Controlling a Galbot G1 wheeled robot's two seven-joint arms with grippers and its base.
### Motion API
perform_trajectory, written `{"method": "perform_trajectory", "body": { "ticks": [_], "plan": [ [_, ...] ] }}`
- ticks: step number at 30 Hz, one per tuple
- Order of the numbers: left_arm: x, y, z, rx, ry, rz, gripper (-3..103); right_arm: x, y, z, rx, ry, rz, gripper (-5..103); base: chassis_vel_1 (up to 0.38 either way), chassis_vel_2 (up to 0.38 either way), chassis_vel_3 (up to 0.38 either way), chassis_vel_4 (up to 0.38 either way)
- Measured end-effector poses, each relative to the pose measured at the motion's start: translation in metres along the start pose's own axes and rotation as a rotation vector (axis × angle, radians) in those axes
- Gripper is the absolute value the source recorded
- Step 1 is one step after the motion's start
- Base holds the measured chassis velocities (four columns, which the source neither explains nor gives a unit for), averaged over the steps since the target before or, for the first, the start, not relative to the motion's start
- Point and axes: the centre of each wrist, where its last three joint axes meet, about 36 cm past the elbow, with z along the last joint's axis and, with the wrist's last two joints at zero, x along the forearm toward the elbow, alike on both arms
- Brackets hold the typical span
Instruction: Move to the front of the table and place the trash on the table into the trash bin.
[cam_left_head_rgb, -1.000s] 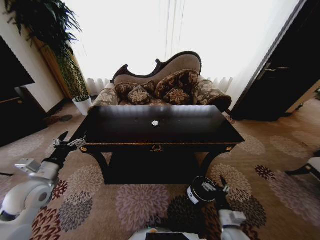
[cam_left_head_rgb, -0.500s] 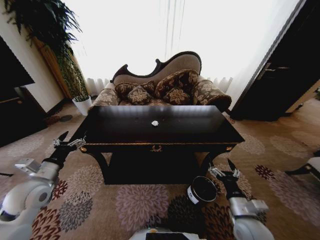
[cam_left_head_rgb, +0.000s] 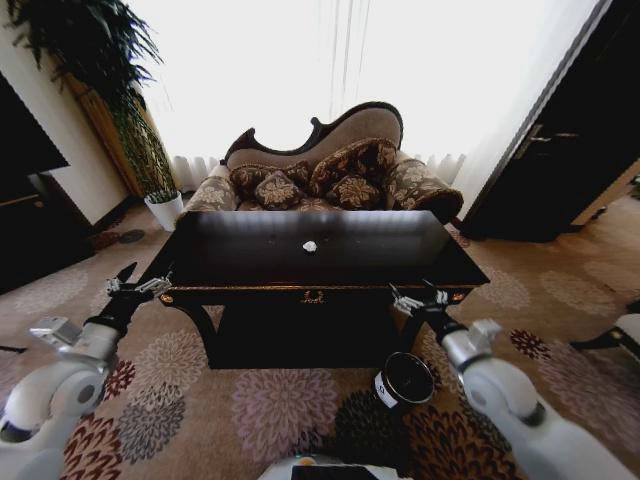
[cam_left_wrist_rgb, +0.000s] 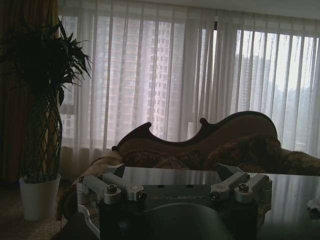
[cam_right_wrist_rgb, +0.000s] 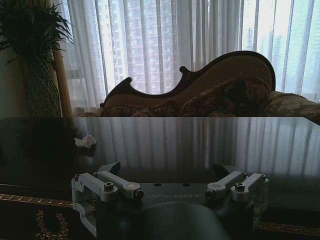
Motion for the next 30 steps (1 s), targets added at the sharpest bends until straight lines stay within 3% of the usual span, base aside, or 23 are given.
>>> {"method": "perform_trajectory", "body": {
  "ticks": [4, 10, 16, 30],
  "plan": [
    [0.000, 0.000, 0.000, 0.000, 0.000, 0.000, 100, -0.040, -0.005, -0.020, 0.040, 0.022, -0.023, 100, 0.000, 0.000, 0.000, 0.000],
    [0.000, 0.000, 0.000, 0.000, 0.000, 0.000, 100, -0.075, -0.002, -0.018, 0.079, 0.042, -0.045, 100, 0.000, 0.000, 0.000, 0.000],
    [0.000, 0.000, 0.000, 0.000, 0.000, 0.000, 100, -0.116, 0.006, -0.027, 0.165, -0.003, -0.084, 100, 0.000, 0.000, 0.000, 0.000],
    [0.000, 0.000, 0.000, 0.000, 0.000, 0.000, 100, -0.194, 0.068, -0.022, 0.229, 0.054, -0.226, 100, 0.000, 0.000, 0.000, 0.000]
  ]
}}
